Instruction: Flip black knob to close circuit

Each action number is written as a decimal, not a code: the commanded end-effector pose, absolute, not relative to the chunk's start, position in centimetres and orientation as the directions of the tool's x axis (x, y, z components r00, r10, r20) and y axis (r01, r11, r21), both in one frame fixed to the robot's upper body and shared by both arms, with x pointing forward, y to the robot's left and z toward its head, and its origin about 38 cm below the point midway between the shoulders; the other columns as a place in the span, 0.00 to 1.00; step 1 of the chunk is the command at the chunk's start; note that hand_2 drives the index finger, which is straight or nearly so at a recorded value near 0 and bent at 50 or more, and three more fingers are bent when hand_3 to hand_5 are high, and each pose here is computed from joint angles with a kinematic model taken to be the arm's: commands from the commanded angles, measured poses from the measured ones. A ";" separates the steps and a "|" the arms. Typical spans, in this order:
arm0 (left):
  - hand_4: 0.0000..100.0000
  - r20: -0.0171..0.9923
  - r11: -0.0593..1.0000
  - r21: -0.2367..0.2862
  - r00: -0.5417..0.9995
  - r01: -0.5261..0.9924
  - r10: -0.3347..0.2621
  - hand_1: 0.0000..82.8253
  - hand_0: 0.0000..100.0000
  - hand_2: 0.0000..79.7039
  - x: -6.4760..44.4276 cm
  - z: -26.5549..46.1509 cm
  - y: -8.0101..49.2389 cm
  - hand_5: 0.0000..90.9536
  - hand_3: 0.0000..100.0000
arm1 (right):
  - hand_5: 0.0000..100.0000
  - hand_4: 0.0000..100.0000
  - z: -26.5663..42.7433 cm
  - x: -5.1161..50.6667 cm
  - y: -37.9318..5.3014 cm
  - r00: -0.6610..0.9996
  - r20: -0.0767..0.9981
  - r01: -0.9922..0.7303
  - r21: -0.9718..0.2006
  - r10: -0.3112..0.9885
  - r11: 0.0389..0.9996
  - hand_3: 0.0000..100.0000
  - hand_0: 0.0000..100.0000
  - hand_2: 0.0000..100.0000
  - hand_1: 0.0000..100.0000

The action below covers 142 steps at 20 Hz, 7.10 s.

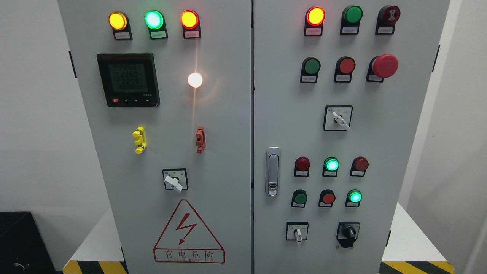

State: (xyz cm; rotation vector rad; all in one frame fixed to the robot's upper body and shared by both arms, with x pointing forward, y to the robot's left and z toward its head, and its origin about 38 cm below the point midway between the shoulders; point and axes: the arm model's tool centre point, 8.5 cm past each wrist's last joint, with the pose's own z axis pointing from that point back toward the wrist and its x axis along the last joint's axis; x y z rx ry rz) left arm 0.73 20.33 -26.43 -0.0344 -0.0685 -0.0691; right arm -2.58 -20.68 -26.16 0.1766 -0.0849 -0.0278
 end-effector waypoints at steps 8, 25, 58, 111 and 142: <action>0.00 0.072 0.997 -0.034 0.995 0.068 -0.065 0.67 0.12 0.00 0.1 -26.5 20.3 0.00 0.00 | 0.00 0.00 -26.2 -2.4 -20.5 0.997 0.073 0.026 0.182 -0.040 0.983 0.00 0.00 0.00 0.20; 0.00 0.072 0.997 -0.035 0.995 0.068 -0.065 0.67 0.12 0.00 0.1 -26.5 20.2 0.00 0.00 | 0.00 0.13 -25.3 4.4 -20.1 0.911 0.411 -0.040 0.188 -0.041 0.981 0.21 0.00 0.08 0.15; 0.00 0.072 0.997 -0.034 0.995 0.068 -0.065 0.67 0.12 0.00 0.1 -26.5 20.3 0.00 0.00 | 0.89 0.88 -7.7 25.4 -23.9 0.196 0.674 -0.097 -0.709 0.712 0.698 1.00 0.00 0.87 0.02; 0.00 0.072 0.997 -0.034 0.995 0.068 -0.065 0.67 0.12 0.00 0.1 -26.5 20.3 0.00 0.00 | 0.97 0.92 14.4 38.5 -24.7 0.193 0.375 0.200 -0.920 0.907 0.338 1.00 0.00 0.88 0.06; 0.00 0.072 0.997 -0.035 0.995 0.068 -0.065 0.67 0.12 0.00 0.1 -26.5 20.2 0.00 0.00 | 0.96 0.92 16.8 41.7 -26.0 0.252 0.364 0.195 -0.927 0.897 0.321 1.00 0.00 0.88 0.06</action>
